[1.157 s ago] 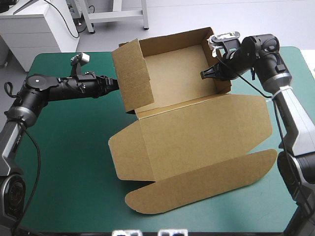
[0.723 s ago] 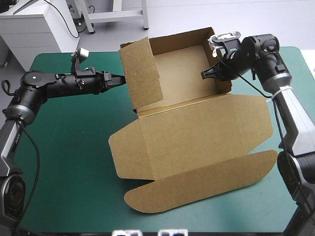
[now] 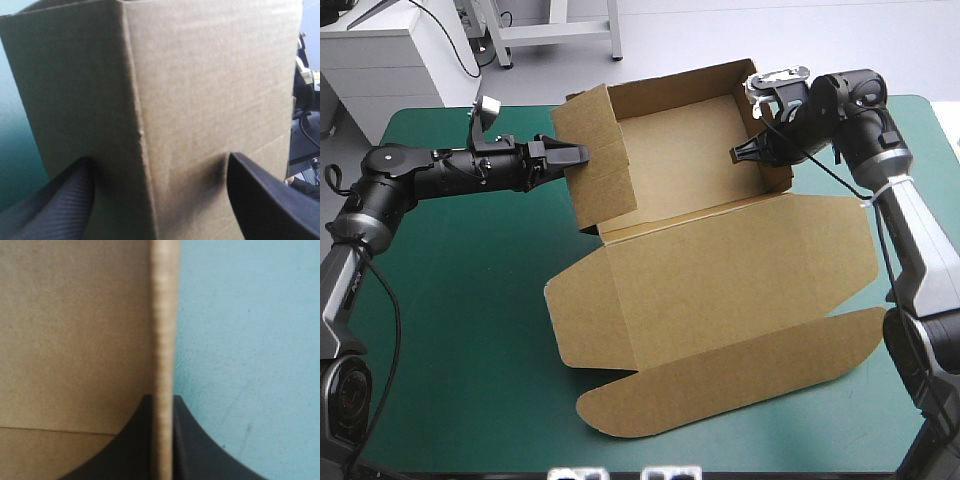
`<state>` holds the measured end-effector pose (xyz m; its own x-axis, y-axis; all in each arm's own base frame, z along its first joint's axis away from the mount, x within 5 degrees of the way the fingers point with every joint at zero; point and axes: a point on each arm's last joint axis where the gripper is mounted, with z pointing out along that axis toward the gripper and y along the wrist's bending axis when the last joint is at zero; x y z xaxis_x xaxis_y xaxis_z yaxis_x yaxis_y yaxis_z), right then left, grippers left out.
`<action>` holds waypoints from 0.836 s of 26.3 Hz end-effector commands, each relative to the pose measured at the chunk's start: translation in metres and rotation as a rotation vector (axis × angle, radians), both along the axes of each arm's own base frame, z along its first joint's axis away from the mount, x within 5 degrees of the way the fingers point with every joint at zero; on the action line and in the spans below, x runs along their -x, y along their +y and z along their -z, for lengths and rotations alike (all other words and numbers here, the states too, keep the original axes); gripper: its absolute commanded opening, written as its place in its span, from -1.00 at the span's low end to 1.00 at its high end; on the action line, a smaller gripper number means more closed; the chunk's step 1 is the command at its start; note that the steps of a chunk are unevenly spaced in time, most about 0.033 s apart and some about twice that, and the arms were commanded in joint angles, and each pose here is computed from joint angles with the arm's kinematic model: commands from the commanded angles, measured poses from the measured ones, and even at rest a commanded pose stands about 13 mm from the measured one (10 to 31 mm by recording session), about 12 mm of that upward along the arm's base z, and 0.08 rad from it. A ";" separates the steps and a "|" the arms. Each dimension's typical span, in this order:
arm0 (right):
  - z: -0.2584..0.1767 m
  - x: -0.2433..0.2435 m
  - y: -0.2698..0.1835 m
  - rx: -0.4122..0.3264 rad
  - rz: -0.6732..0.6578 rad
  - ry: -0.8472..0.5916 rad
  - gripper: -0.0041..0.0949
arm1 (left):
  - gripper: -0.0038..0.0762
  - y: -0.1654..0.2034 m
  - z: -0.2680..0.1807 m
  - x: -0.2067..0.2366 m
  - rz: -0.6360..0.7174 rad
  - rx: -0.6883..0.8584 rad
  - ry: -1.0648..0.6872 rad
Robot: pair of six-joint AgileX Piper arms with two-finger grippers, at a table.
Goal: Fold the box
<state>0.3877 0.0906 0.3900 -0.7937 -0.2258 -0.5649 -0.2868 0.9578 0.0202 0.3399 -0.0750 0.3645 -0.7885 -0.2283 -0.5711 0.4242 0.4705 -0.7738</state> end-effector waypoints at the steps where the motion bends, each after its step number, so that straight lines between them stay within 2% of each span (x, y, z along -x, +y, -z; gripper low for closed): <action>1: -0.032 0.014 -0.002 -0.046 0.000 -0.109 -0.94 | 0.41 -0.003 -0.032 0.012 0.006 0.084 -0.073; 10: -0.035 0.011 -0.002 -0.066 0.027 -0.145 -0.93 | 0.41 -0.010 -0.030 0.016 0.037 0.063 -0.029; 17: -0.035 0.010 -0.003 -0.061 0.035 -0.153 -0.93 | 0.41 -0.050 -0.032 0.017 -0.057 -0.250 -0.014; 22: -0.035 0.010 -0.003 -0.058 0.036 -0.154 -0.93 | 0.41 -0.072 -0.046 0.021 -0.159 -0.341 -0.035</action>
<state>0.3901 0.0881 0.3910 -0.7865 -0.2059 -0.5822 -0.2550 0.9669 0.0026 0.3308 -0.1411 0.3757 -0.8047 -0.0636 -0.5903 0.3580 0.7412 -0.5679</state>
